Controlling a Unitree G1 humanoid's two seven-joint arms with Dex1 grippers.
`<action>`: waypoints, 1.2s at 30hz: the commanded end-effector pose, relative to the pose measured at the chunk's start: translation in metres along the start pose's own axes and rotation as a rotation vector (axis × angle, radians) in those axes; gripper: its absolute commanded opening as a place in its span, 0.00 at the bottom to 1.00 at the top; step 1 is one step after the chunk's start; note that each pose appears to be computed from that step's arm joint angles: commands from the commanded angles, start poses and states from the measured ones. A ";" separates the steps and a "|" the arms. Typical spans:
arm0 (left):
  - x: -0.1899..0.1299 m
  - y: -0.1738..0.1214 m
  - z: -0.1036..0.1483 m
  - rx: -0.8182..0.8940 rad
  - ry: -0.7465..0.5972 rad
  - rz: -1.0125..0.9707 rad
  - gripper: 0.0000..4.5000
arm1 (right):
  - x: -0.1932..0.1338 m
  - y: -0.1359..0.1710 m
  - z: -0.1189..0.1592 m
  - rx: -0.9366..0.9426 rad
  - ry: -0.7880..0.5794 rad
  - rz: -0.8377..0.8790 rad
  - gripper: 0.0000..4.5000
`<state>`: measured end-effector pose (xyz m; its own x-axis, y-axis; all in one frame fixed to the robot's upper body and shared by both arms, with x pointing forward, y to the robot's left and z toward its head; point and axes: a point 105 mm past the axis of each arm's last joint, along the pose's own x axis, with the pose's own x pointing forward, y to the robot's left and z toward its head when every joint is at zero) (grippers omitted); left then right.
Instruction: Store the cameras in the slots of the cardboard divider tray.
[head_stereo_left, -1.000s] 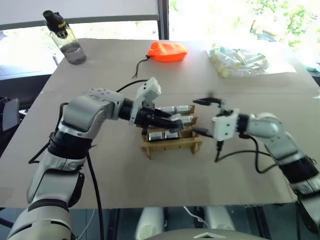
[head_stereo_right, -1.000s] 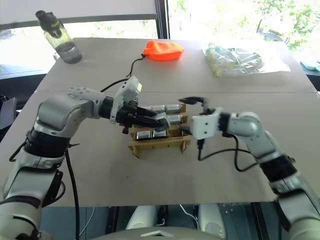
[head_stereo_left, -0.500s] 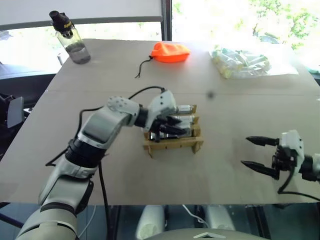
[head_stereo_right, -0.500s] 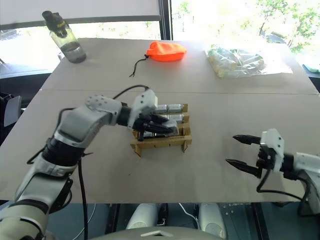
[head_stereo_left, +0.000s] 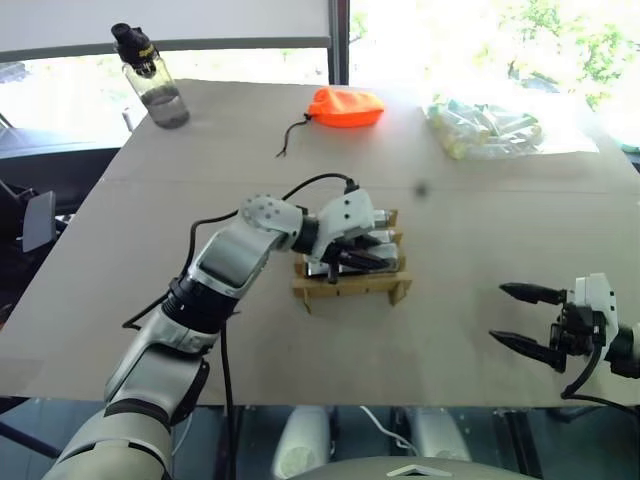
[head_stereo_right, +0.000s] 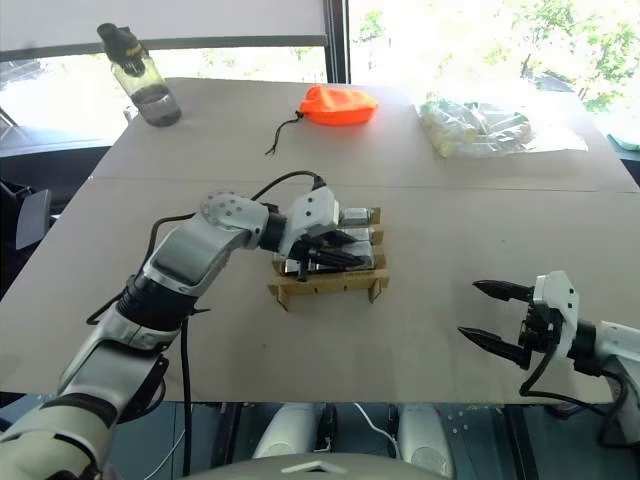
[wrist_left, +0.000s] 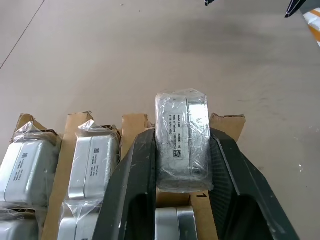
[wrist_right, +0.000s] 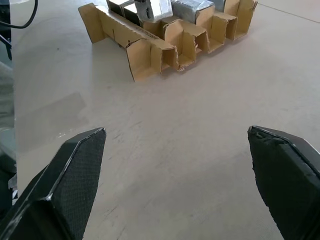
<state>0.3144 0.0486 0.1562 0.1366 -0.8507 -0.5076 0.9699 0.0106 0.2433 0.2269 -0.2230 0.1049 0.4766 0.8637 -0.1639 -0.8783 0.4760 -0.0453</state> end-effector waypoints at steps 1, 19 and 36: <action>0.003 0.001 -0.012 0.028 0.061 0.019 0.18 | 0.000 -0.001 0.012 -0.046 -0.035 -0.012 1.00; 0.008 -0.005 -0.009 0.032 0.076 -0.045 0.18 | 0.002 0.002 0.015 -0.051 -0.053 -0.036 1.00; 0.015 -0.018 -0.026 -0.060 0.147 -0.100 0.18 | 0.007 0.009 0.021 -0.064 -0.097 0.040 1.00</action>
<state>0.3125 0.0520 0.1329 0.1071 -0.7757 -0.6220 0.9846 -0.0041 0.1746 0.2244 -0.2132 0.1097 0.4657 0.8766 -0.1215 -0.8849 0.4630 -0.0517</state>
